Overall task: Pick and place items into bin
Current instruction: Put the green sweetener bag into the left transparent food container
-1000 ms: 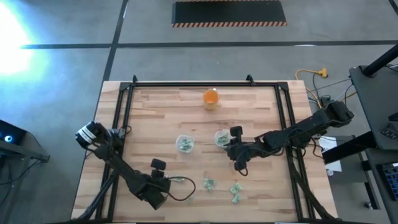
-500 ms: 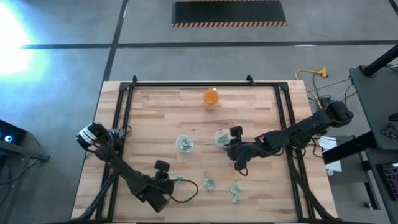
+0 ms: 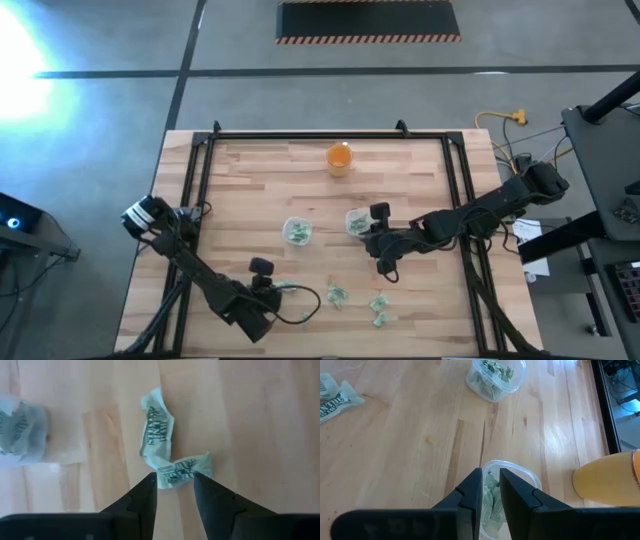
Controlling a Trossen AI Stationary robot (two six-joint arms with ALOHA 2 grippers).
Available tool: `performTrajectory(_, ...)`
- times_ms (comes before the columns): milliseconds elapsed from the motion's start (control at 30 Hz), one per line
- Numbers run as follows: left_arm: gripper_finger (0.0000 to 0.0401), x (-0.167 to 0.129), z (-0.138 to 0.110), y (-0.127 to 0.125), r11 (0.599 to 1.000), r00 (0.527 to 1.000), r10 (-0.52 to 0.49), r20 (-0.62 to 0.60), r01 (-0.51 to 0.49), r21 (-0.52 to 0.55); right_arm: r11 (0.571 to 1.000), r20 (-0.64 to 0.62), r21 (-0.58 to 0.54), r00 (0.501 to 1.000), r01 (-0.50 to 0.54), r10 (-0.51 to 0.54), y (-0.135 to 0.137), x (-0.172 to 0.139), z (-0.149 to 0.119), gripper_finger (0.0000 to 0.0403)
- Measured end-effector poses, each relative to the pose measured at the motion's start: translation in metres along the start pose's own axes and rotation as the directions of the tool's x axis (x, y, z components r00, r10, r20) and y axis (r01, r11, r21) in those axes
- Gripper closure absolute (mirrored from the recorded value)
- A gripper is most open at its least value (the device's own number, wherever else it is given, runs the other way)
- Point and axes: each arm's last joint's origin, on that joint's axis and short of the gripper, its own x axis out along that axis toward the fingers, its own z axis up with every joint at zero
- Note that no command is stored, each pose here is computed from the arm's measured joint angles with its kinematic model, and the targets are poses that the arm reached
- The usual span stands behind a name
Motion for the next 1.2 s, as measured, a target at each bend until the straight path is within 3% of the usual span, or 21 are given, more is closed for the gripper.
performTrajectory(300, 0.0287, 0.002, 0.005, -0.006, 0.995, 0.994, -0.074, 0.079, 0.068, 0.075, 1.000, 0.000, 0.000, 1.000, 0.000, 0.000, 0.000, 0.000, 0.000, 0.0346)
performTrajectory(1200, 0.0287, 0.011, -0.004, -0.005, 0.992, 0.997, -0.057, 0.050, 0.052, 0.111, 1.000, 0.000, 0.000, 1.000, 0.000, 0.000, 0.000, 0.000, 0.000, 0.0346)
